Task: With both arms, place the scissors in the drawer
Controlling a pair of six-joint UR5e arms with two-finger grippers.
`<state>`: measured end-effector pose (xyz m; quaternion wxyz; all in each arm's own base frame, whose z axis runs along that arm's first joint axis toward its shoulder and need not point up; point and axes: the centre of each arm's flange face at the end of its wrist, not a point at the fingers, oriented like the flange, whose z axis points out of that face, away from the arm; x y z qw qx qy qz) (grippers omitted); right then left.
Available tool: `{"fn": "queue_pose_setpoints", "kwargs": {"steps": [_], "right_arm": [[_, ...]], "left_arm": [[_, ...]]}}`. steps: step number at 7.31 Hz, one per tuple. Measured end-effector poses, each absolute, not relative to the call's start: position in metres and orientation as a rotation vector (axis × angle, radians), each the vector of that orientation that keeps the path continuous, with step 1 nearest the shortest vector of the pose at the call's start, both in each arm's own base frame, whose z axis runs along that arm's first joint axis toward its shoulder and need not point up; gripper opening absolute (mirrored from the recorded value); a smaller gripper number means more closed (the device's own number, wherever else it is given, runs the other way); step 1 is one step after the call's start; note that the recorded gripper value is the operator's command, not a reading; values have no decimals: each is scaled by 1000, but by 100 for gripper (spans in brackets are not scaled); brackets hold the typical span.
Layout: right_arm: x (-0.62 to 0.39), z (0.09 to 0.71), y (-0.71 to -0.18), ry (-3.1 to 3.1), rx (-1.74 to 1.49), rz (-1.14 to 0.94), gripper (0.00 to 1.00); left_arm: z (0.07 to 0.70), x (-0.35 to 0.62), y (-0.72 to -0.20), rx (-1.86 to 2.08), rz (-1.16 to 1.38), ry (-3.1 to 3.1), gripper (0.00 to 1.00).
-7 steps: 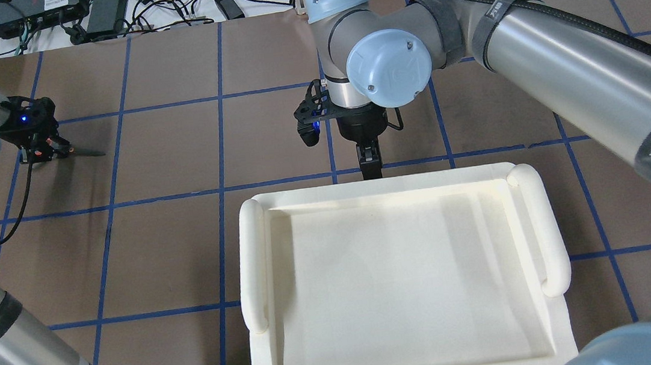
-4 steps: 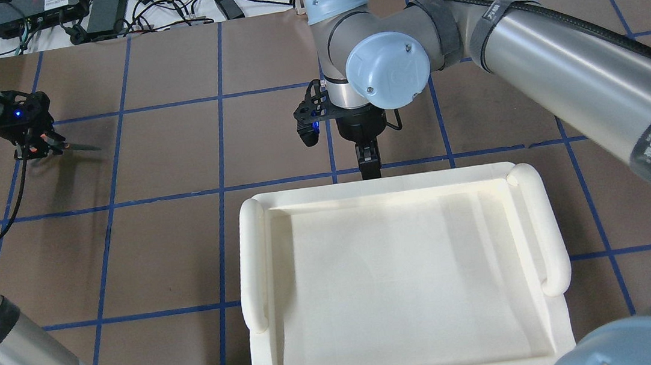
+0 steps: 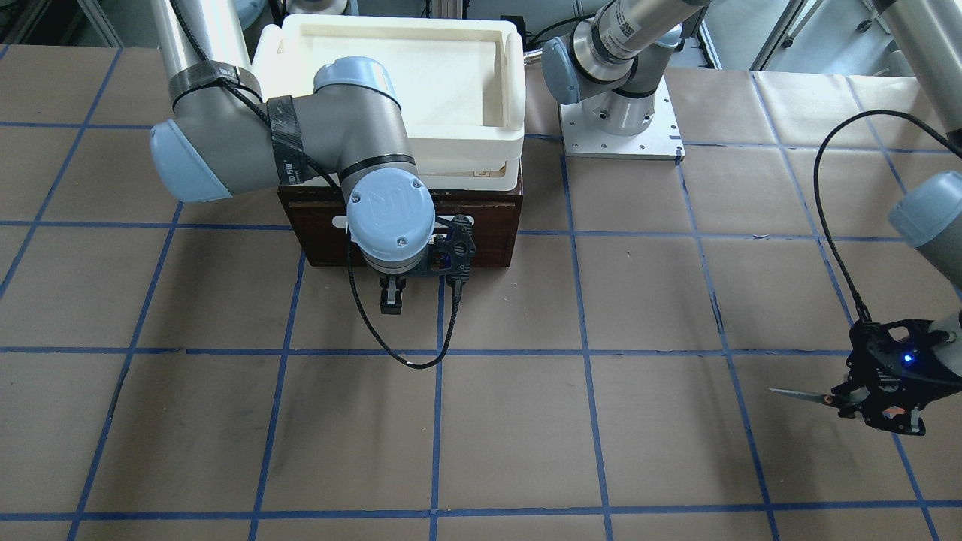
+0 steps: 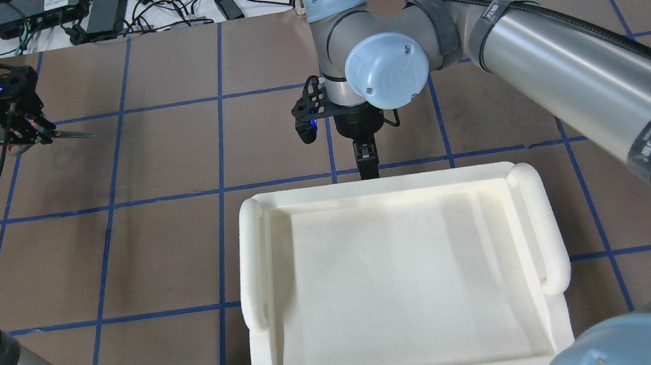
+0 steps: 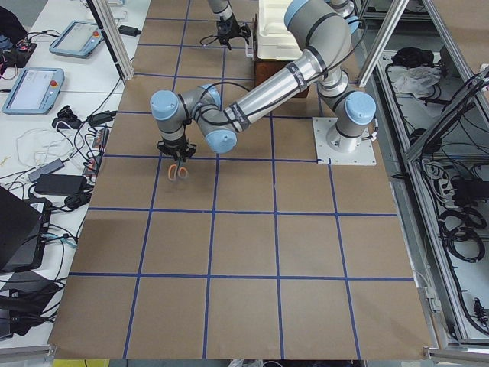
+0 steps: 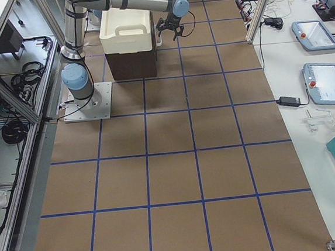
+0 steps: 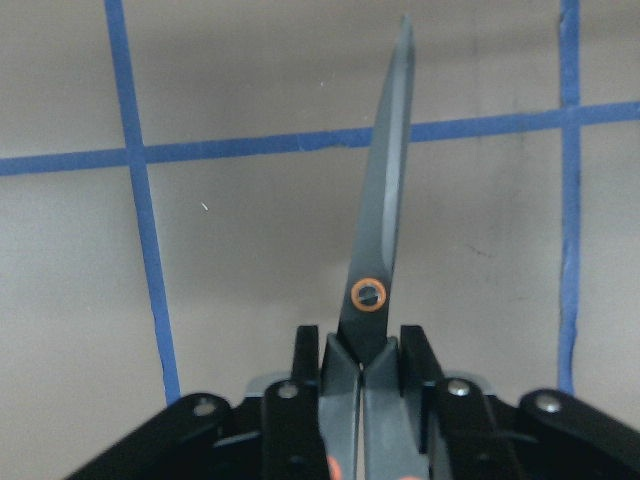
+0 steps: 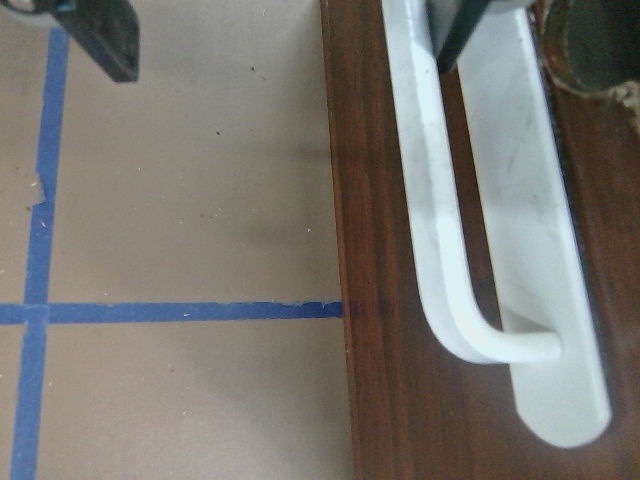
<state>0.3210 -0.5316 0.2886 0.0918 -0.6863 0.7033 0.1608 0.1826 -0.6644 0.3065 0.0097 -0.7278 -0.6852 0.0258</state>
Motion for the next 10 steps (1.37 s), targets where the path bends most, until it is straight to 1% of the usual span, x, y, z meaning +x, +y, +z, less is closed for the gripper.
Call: {"fn": "queue_pose_setpoints", "kwargs": {"steps": [1, 3, 8, 10], "right_arm": [[322, 289, -533, 2092, -2044, 461, 100], [323, 293, -540, 2108, -2067, 402, 100], [314, 300, -573, 2162, -2072, 284, 100], [310, 304, -594, 2199, -2073, 197, 100]], "left_arm": [[325, 171, -656, -2257, 47, -2150, 0], [341, 154, -649, -2259, 22, -2141, 0], [342, 143, -645, -2264, 6, -2120, 0], [340, 143, -645, -2262, 6, -2119, 0]]}}
